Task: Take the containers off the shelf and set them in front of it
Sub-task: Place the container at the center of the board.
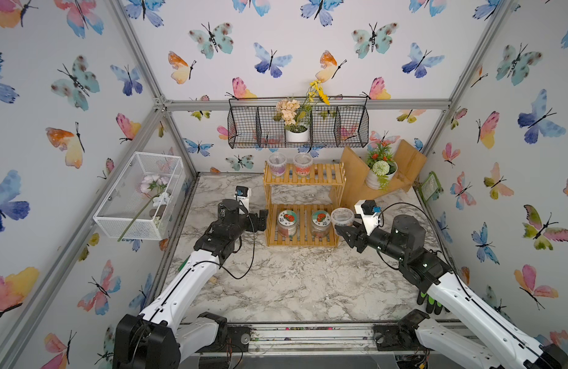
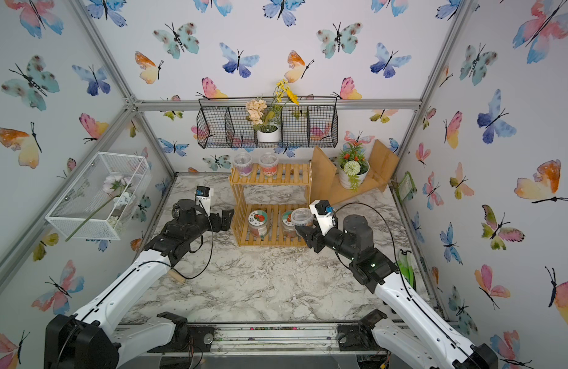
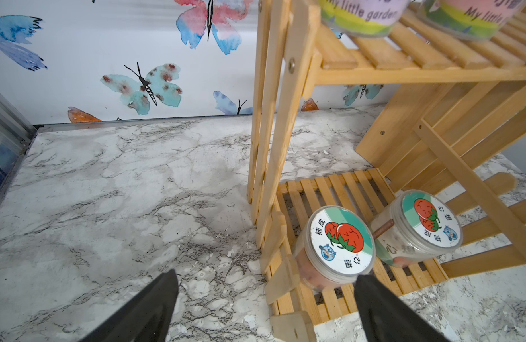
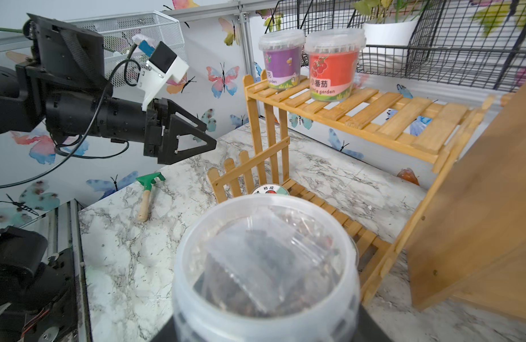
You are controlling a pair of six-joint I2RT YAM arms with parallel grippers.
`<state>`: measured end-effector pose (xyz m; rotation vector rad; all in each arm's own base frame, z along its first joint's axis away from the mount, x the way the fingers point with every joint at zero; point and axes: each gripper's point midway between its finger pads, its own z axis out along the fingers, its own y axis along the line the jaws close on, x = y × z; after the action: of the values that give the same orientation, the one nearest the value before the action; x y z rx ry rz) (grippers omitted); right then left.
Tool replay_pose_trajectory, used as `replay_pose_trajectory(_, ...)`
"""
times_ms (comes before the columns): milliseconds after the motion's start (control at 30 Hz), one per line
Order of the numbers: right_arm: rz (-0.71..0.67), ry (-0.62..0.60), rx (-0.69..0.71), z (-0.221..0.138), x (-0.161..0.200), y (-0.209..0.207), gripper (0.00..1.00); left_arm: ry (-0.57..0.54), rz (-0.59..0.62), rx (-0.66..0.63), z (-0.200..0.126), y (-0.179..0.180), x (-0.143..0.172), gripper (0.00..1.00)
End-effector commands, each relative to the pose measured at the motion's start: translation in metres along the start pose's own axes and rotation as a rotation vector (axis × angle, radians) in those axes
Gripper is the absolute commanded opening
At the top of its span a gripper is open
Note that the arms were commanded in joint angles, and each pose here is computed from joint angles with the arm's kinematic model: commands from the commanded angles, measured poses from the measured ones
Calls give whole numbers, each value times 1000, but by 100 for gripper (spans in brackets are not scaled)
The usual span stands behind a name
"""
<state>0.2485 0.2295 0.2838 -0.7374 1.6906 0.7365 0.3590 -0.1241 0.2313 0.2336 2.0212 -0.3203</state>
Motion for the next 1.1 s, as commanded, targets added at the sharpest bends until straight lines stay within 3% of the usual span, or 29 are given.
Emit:
replay_pose_trajectory(0, 1, -50, -60, -2, -2, 12, 52, -6, -13, -1, -2, 1, -4, 99)
replay_pose_trajectory(500, 33, -24, -119, 7, 73, 30, 53, 11, -11, -4, -7, 1, 3, 99)
replay_pose_trajectory(1067, 63, 61, -58, 42, 146, 28, 55, 8, -9, -23, -14, 6, 22, 99)
